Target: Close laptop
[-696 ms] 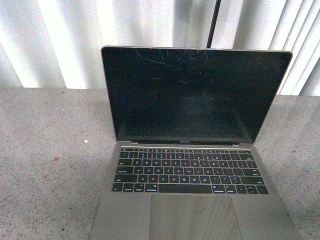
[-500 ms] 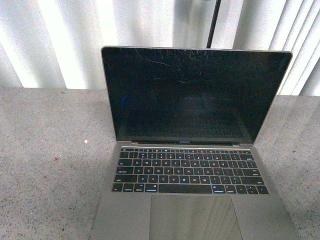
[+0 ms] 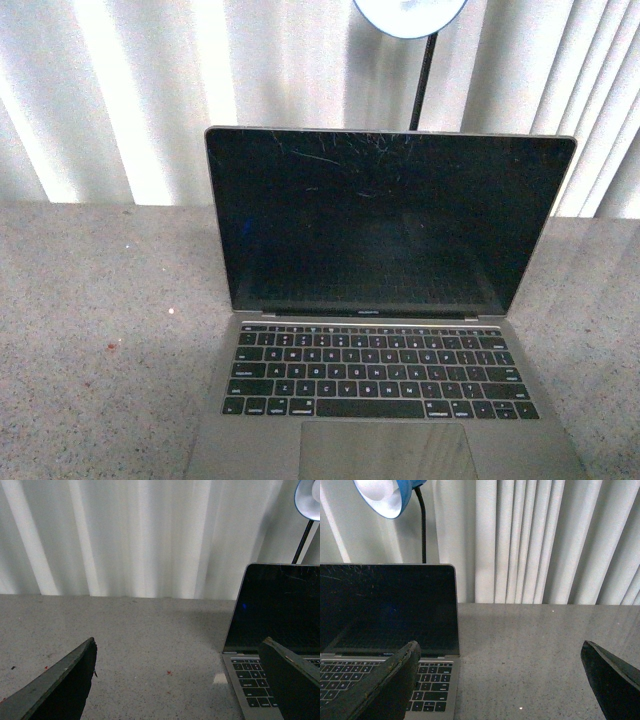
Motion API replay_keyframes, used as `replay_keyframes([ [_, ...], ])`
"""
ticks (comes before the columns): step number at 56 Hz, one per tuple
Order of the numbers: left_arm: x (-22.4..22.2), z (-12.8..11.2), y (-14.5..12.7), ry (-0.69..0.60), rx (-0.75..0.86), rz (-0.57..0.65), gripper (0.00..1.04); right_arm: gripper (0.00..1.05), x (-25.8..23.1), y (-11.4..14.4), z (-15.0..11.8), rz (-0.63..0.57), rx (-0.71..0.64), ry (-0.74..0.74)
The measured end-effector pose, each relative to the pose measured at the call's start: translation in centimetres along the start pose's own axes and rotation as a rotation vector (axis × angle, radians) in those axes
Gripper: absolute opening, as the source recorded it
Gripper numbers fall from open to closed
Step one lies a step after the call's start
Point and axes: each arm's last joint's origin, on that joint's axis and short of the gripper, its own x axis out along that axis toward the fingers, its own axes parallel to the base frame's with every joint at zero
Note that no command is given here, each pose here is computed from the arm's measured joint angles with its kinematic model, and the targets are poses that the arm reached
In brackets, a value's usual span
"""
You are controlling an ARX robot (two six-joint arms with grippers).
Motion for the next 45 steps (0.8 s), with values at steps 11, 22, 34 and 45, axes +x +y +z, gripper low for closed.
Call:
replay_keyframes([
  [11, 0.0, 0.0, 0.0, 0.000, 0.000, 0.000, 0.98, 0.97, 0.0, 0.0, 0.0, 0.000, 0.000, 0.000],
  [22, 0.0, 0.0, 0.0, 0.000, 0.000, 0.000, 0.98, 0.97, 0.0, 0.0, 0.0, 0.000, 0.000, 0.000],
  [34, 1.4, 1.0, 0.2, 0.039, -0.256, 0.176, 0.98, 0.97, 0.9, -0.3, 0.7, 0.109, 0.219, 0.354],
  [45, 6.2, 6.9, -0.9, -0.125, -0.232, -0.098, 0.98, 0.97, 6.4, -0.6, 4.8, 0.191, 0.063, 0.300],
])
